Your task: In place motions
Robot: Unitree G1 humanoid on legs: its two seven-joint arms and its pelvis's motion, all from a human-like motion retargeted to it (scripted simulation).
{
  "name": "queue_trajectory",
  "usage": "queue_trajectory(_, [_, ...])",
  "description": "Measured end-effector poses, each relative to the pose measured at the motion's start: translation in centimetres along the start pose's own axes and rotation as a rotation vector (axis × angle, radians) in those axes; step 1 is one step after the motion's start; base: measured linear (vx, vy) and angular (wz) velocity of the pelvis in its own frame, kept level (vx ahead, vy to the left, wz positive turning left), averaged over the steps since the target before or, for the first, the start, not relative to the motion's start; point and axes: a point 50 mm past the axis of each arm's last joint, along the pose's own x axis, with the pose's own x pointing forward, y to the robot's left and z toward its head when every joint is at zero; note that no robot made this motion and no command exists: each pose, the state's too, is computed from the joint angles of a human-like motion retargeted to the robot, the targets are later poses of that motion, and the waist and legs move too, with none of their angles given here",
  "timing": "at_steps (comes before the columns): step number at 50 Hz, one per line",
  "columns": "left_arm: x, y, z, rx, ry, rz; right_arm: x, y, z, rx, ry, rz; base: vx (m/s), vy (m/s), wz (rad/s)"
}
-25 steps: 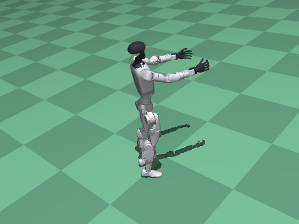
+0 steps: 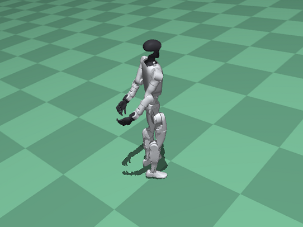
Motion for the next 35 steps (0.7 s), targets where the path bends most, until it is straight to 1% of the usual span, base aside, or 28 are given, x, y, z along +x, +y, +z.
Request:
queue_trajectory(3, [2.3,-2.9,-3.9,-0.179,0.123,-0.171,1.1,1.6,-3.6,0.285,0.132,0.009,-0.13,0.02,-0.14])
queue_trajectory(5, [2.7,-4.5,-4.0,-0.257,0.111,-0.266,0.9,2.3,-4.4,0.464,0.212,0.08,-0.17,0.03,-0.15])
queue_trajectory(7, [2.3,-5.1,-2.0,-0.28,0.022,-0.309,0.5,1.8,-2.9,0.533,0.133,0.112,-0.17,0.02,-0.04])
queue_trajectory(10, [0.3,-4.7,2.4,-0.281,-0.121,-0.258,-0.8,0.3,1.7,0.504,-0.061,0.087,-0.1,-0.02,0.09])
queue_trajectory(13, [-3.2,-3.0,7.4,-0.234,-0.273,-0.114,-3.7,-1.2,7.3,0.376,-0.222,0.014,0.0,-0.02,0.05])
queue_trajectory(15, [-6.8,-1.6,10.8,-0.187,-0.376,-0.014,-6.7,-1.8,11.6,0.263,-0.326,-0.024,-0.09,-0.15,0.08])
queue_trajectory(17, [-12.2,-1.0,14.8,-0.105,-0.497,0.051,-10.9,-1.4,16.6,0.142,-0.457,-0.023,-0.16,-0.22,-0.05])
queue_trajectory(19, [-18.8,-1.9,18.8,0.01,-0.644,0.106,-16.4,0.0,21.7,0.019,-0.626,-0.006,-0.09,-0.21,-0.09])
queue_trajectory(22, [-29.5,-5.8,23.3,0.229,-0.918,0.216,-26.4,4.3,28.2,-0.173,-0.948,-0.004,-0.06,-0.15,-0.02])
queue_trajectory(24, [-36.3,-9.5,24.6,0.359,-1.111,0.287,-33.4,7.5,30.7,-0.3,-1.175,-0.027,0.0,-0.12,0.06])
queue_trajectory(26, [-42.2,-13.3,24.6,0.459,-1.298,0.333,-40.1,10.6,31.5,-0.414,-1.385,-0.064,0.02,-0.14,0.07])
queue_trajectory(29, [-49.0,-19.0,23.0,0.578,-1.556,0.352,-48.8,14.8,30.5,-0.541,-1.679,-0.124,0.06,-0.09,0.05])
queue_trajectory(32, [-53.5,-24.2,20.7,0.661,-1.768,0.345,-55.2,18.0,28.2,-0.588,-1.918,-0.174,0.01,-0.02,0.02])
queue_trajectory(35, [-56.6,-28.0,18.0,0.737,-1.932,0.333,-59.9,19.9,25.6,-0.551,-2.109,-0.202,0.0,0.0,0.0])
